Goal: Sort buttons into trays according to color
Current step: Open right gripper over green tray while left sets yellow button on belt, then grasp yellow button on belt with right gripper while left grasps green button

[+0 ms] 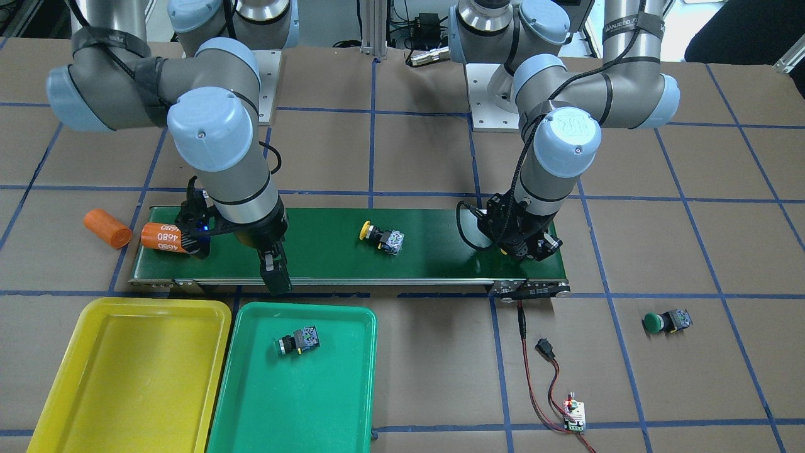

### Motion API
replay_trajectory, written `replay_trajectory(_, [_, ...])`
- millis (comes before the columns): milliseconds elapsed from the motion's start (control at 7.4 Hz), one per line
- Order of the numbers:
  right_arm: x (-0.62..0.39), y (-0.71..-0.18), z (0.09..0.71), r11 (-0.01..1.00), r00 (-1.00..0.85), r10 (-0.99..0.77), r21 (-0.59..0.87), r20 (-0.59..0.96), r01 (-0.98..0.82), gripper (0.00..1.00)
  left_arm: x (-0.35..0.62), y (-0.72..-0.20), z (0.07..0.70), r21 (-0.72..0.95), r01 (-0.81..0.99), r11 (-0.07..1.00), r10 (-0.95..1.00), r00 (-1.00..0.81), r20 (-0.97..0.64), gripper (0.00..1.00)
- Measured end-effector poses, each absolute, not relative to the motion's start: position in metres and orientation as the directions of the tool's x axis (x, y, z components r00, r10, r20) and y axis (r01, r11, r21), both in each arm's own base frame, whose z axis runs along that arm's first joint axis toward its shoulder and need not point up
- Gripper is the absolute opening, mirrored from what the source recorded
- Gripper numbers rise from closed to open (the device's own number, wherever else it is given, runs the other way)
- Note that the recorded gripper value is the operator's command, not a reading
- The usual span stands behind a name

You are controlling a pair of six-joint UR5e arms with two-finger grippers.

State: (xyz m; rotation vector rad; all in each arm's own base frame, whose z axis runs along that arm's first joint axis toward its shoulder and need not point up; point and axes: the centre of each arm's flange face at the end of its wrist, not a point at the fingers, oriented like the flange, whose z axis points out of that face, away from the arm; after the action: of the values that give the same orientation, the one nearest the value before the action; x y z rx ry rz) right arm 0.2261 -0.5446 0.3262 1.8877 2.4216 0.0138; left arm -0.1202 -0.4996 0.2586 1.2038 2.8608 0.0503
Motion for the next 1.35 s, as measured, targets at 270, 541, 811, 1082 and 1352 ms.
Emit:
replay_trajectory(270, [0.237,-0.528,0.329,0.188,-0.188,0.982,0.056,0.003,0.981,1.00,-0.114,-0.509,0.277,0.007,0.706,0.708,0.706,-0.707,-0.035,0.86])
replay_trajectory(541, [0.275,-0.511,0.317,0.166,-0.168,0.985,0.057,0.029,0.985,1.00,-0.094,-0.524,0.290,-0.026,0.675,0.737,0.675,-0.737,-0.027,0.91])
replay_trajectory(811, [0.297,-0.503,0.301,0.163,-0.167,0.984,0.064,0.058,0.984,1.00,0.002,-0.567,0.304,-0.019,0.588,0.809,0.588,-0.809,-0.006,1.00])
replay_trajectory(1082, [0.307,-0.499,0.279,0.157,-0.163,0.982,0.061,0.098,0.986,1.00,0.084,-0.603,0.287,-0.002,0.641,0.768,0.641,-0.768,0.015,1.00])
replay_trajectory(1352, [0.315,-0.492,0.259,0.156,-0.163,0.978,0.056,0.129,0.986,1.00,0.147,-0.616,0.244,0.000,0.676,0.737,0.676,-0.737,0.017,1.00])
